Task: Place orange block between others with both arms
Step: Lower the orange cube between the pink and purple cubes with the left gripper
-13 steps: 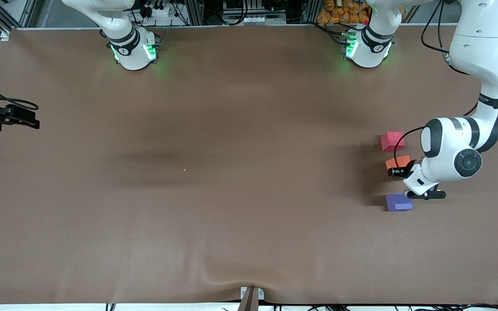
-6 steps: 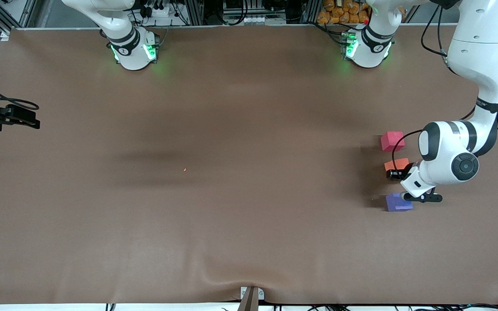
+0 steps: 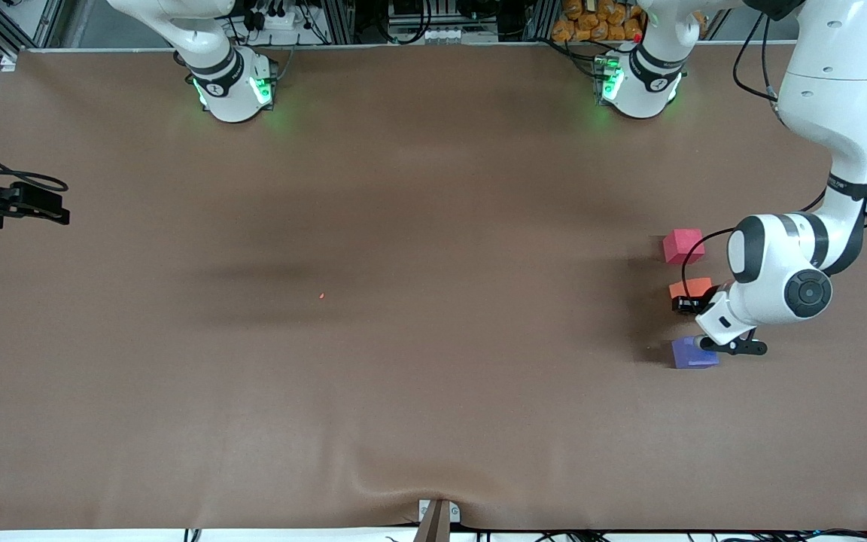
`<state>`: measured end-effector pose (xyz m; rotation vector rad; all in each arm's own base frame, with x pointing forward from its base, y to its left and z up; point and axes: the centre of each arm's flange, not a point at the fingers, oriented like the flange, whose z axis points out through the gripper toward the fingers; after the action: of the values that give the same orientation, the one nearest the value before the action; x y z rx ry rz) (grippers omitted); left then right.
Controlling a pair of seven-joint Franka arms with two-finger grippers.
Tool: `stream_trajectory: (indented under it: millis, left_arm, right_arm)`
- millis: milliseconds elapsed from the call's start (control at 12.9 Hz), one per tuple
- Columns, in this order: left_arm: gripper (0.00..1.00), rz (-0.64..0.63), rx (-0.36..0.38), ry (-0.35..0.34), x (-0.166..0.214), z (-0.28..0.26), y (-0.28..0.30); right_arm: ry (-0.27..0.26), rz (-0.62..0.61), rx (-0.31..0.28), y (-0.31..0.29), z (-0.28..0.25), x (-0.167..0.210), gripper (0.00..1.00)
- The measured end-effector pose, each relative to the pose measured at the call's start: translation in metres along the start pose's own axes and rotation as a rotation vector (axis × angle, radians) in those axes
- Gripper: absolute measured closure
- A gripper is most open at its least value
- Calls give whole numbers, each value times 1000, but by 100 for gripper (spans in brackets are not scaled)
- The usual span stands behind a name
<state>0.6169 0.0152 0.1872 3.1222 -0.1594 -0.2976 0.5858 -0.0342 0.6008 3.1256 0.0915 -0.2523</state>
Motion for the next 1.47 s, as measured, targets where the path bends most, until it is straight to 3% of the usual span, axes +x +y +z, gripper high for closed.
stream_trajectory:
  millis: [543,621,931,1009,1475]
  left_arm:
    - [52,28,0,0,0,0,-1]
    - [46,27,0,0,0,0,-1]
    - [4,25,0,-2,0,1,-2]
    - [0,25,0,-1,0,1,-2]
    - [0,18,3,14,3,-26,0]
  right_arm:
    - [0,0,0,0,0,0,0]
    - [0,0,0,0,0,0,0]
    - [0,0,0,0,0,0,0]
    - [0,0,0,0,0,0,0]
    - [0,0,0,0,0,0,0]
